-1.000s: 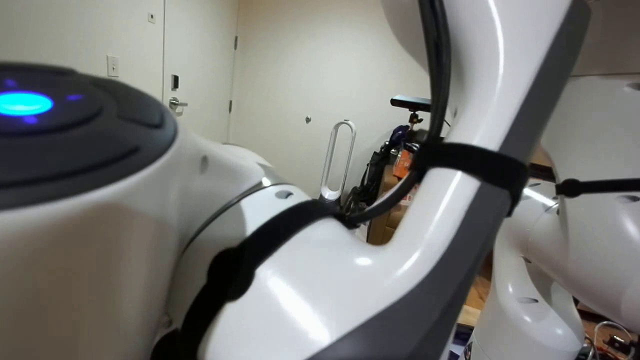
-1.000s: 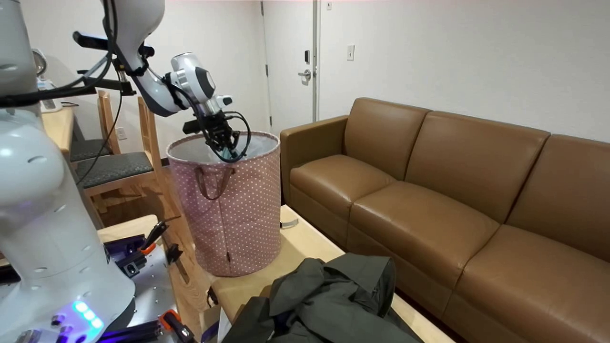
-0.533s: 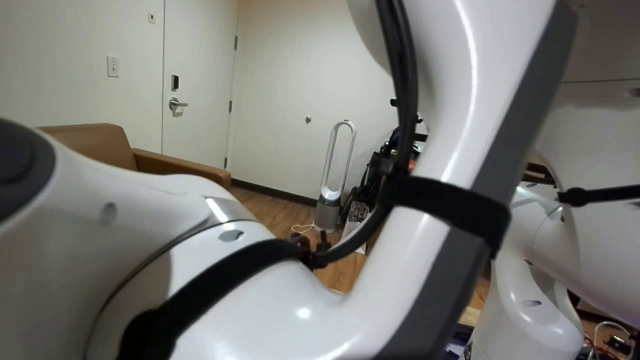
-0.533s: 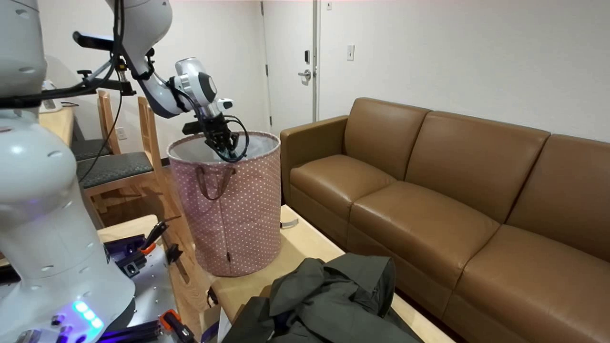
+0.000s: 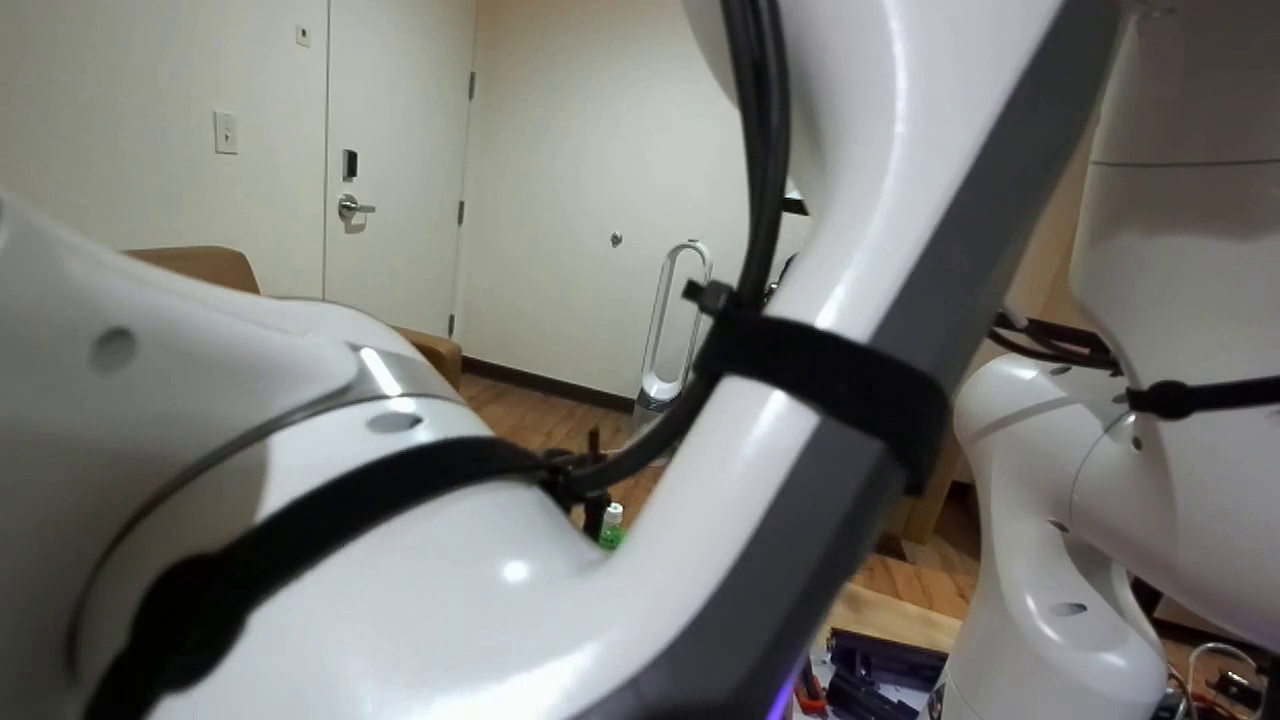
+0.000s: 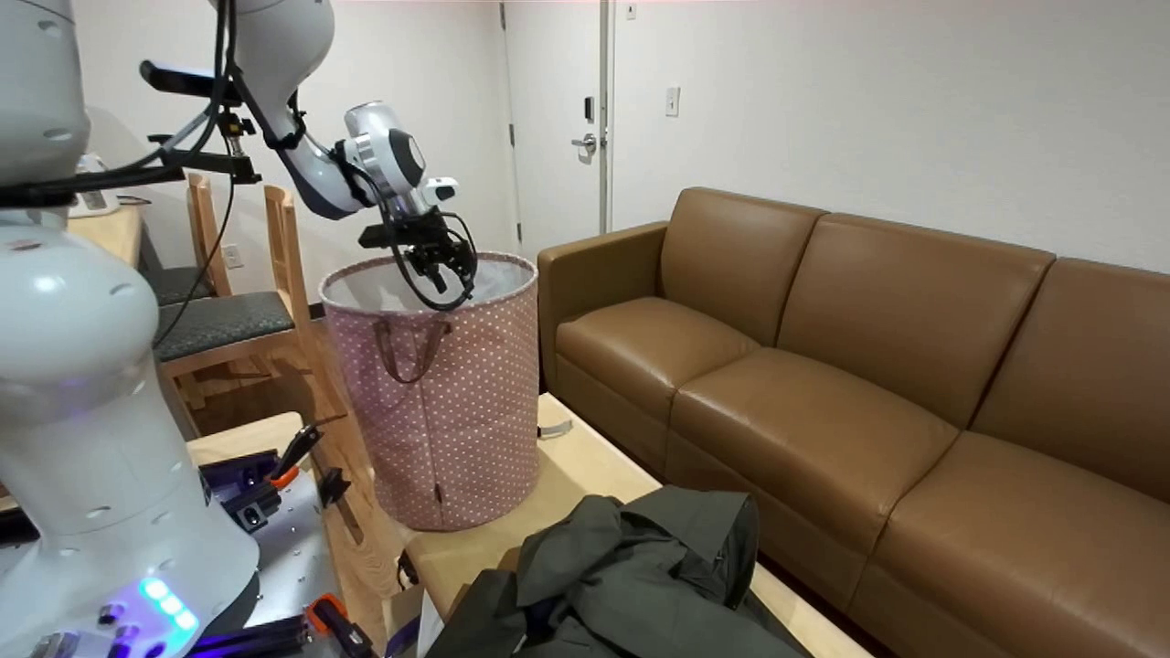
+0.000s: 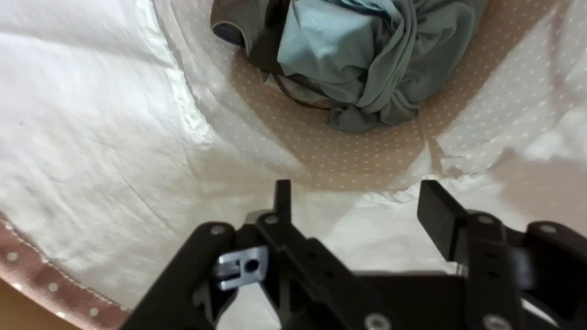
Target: Put the blue shirt in the laundry bag
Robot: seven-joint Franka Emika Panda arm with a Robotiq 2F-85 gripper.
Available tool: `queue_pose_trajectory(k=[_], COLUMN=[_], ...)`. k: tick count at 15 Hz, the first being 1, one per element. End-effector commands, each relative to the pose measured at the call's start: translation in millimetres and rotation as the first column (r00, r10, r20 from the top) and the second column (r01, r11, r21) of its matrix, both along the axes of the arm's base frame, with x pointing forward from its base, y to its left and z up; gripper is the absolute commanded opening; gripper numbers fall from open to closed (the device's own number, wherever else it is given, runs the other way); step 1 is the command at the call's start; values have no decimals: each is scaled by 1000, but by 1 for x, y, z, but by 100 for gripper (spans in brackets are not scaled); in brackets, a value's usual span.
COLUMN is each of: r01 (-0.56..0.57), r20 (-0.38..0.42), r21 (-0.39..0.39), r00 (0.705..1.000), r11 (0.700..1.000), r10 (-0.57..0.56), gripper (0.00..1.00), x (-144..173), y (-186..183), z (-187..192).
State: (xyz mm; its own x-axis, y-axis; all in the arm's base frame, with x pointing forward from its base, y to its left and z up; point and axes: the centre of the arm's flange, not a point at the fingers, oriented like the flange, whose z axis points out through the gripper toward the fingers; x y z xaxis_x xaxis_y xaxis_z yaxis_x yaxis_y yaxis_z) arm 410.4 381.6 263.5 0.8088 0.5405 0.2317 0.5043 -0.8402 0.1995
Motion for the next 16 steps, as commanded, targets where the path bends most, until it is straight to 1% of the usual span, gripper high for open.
queue_pose_trajectory(k=[1, 4, 5, 6, 8, 9, 12, 13, 14, 16], r01=[111, 181, 188, 198, 237, 271, 333, 356, 381, 421], r20=[61, 88, 101, 129, 163, 182, 231, 252, 272, 289], r21=[31, 28, 20, 12, -7, -22, 17, 46, 56, 100], r00=[992, 979, 977, 972, 959, 948, 916, 900, 884, 855], r11=[993, 983, 982, 980, 972, 962, 943, 933, 923, 901], r10=[-113, -182, -189, -198, -232, -262, -328, -356, -381, -431], gripper=[99, 100, 100, 100, 100, 100, 100, 100, 100, 100], x=[8, 18, 24, 30, 43, 51, 64, 67, 70, 70], y=[0, -4, -8, -12, -27, -45, -85, -100, -113, -138], z=[33, 62, 70, 76, 87, 93, 109, 118, 125, 143])
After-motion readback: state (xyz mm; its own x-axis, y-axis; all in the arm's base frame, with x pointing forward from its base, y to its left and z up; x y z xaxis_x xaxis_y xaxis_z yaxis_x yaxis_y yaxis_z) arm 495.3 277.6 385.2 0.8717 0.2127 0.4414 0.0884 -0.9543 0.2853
